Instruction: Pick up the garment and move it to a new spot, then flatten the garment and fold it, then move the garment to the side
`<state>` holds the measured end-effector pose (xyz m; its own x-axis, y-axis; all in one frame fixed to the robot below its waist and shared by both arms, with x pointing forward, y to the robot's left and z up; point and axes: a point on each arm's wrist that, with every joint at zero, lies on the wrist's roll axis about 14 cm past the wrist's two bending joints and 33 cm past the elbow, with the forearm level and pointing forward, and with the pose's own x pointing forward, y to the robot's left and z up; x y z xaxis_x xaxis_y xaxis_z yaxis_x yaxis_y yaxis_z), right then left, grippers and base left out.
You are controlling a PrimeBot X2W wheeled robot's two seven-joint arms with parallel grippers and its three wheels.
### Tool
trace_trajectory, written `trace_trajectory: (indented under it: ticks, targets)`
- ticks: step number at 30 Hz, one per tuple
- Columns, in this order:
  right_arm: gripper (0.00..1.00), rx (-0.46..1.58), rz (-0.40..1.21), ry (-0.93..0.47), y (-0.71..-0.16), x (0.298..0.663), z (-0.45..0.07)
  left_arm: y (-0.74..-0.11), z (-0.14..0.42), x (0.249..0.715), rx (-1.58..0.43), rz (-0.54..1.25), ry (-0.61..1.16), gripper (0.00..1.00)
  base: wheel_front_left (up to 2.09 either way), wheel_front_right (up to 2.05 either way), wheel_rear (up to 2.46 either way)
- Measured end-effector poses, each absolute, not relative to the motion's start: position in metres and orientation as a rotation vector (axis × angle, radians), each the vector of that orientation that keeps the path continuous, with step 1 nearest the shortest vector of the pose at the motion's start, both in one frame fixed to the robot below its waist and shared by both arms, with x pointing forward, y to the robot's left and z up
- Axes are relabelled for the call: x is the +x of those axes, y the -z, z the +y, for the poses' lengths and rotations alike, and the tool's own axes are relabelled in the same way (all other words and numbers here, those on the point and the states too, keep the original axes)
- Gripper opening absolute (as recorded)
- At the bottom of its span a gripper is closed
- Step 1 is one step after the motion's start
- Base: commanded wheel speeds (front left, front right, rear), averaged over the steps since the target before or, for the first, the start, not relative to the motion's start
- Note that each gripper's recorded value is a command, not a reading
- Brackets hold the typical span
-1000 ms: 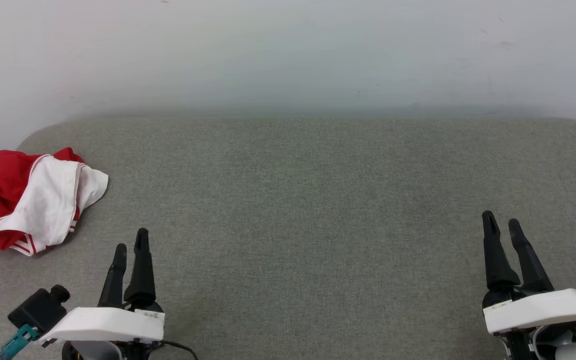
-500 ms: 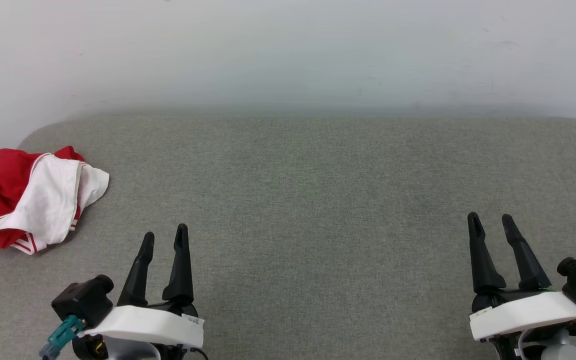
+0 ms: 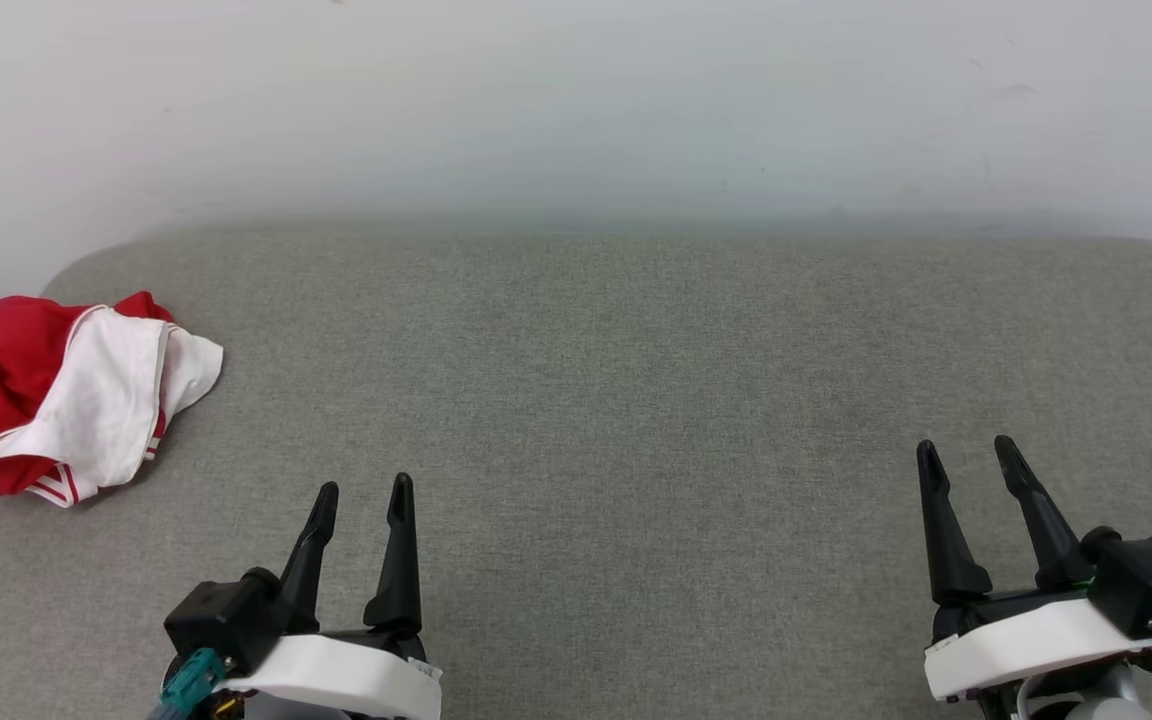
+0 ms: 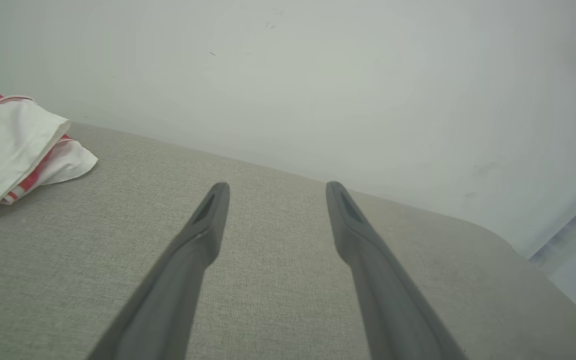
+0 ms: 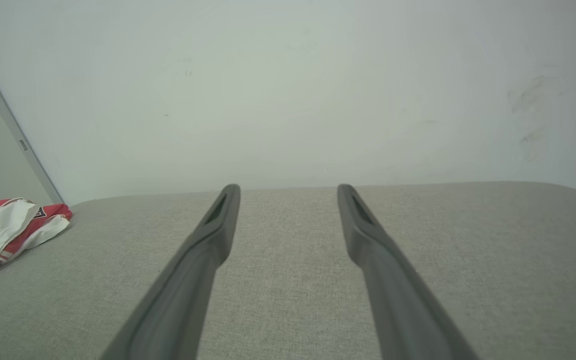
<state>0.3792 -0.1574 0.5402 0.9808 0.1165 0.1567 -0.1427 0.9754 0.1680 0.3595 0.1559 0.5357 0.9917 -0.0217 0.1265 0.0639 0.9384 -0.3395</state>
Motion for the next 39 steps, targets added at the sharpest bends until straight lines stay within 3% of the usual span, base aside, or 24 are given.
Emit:
trace_trajectory:
  ticks: [39]
  targets:
    - [1.00,0.107,-0.121,-0.145,-0.519,0.380,-0.152,-0.517,0.159,0.354,-0.299,-0.115,0.065,1.00,0.00,0.00,0.00]
